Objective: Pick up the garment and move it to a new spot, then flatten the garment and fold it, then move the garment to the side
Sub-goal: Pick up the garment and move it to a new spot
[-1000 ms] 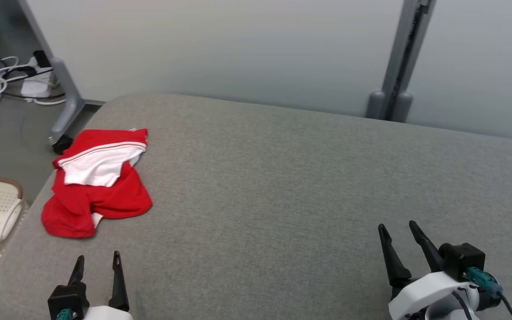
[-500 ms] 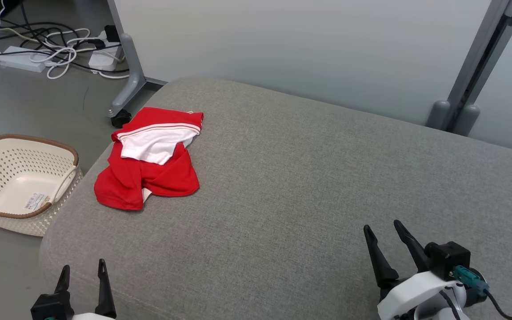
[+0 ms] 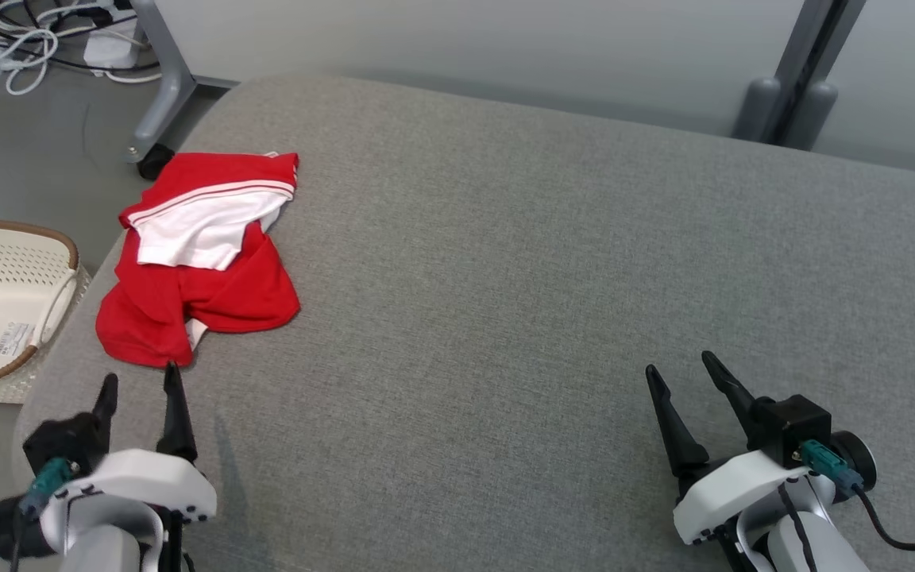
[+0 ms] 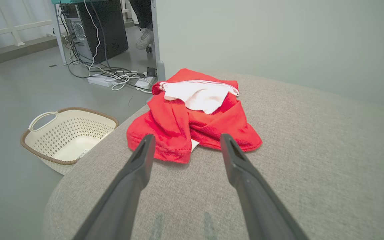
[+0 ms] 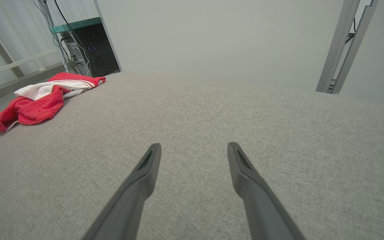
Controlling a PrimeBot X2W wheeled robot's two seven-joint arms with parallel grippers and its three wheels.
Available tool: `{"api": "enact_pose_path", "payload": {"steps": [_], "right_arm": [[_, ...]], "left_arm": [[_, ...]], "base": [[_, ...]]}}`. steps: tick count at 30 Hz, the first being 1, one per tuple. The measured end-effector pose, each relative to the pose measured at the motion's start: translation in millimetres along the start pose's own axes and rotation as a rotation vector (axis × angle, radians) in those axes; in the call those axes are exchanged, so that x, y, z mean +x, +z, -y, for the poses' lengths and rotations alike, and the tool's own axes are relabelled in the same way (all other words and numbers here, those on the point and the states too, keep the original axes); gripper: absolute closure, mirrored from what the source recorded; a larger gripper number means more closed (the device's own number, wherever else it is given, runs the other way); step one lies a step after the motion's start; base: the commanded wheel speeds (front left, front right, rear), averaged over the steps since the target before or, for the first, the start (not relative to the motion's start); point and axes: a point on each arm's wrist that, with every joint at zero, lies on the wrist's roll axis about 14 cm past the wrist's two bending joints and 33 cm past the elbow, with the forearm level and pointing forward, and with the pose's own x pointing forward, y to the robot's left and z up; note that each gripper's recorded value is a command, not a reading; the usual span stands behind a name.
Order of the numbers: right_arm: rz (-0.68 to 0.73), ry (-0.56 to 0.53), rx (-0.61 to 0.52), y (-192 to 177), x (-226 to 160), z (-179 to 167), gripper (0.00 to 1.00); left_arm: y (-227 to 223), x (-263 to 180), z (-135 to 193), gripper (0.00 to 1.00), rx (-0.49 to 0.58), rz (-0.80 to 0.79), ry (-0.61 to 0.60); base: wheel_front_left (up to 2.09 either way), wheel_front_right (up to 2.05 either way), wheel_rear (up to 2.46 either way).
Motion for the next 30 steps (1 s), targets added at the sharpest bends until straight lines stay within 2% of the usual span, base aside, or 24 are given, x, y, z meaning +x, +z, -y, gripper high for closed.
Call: {"api": "enact_pose_path", "payload": {"steps": [6,12,20,22,25,26,27,28,30], "right_arm": [[-0.021,-0.028,-0.015,-12.8,9.3,20.0,0.00],[-0.038,-0.057,-0.018,-25.8,15.2,40.9,0.00],[-0.022,-0.098,-0.019,-30.0,21.8,67.9,0.00],[-0.010,-0.115,-0.016,-28.9,21.8,75.6,0.00],[-0.008,-0.137,-0.014,-29.8,19.7,83.6,0.00],[-0.006,-0.143,-0.015,-29.6,18.9,86.1,0.00],[-0.005,-0.151,-0.015,-29.2,17.9,88.6,0.00],[-0.004,-0.156,-0.015,-28.9,17.1,90.3,0.00],[0.001,-0.164,-0.014,-26.3,15.9,92.2,0.00]], "left_arm": [[18.8,58.1,10.4,0.00,0.061,-0.002,-0.029],[18.1,111.1,22.4,0.00,0.139,-0.074,-0.058],[-26.1,148.7,25.0,0.00,0.272,-0.356,-0.044],[-48.8,150.9,27.7,0.00,0.274,-0.465,-0.022],[-58.2,156.3,34.4,0.00,0.277,-0.504,-0.016],[-62.2,156.5,37.0,0.19,0.268,-0.523,-0.015],[-64.2,157.1,39.3,0.76,0.264,-0.531,-0.016],[-65.3,157.5,40.4,1.00,0.256,-0.536,-0.015],[-64.6,157.7,44.7,1.00,0.250,-0.530,-0.026]], "base": [[0.00,0.00,0.00],[0.00,0.00,0.00],[0.00,0.00,0.00],[0.00,0.00,0.00],[0.00,0.00,0.00],[0.00,0.00,0.00],[0.00,0.00,0.00],[0.00,0.00,0.00],[0.00,0.00,0.00]]}}
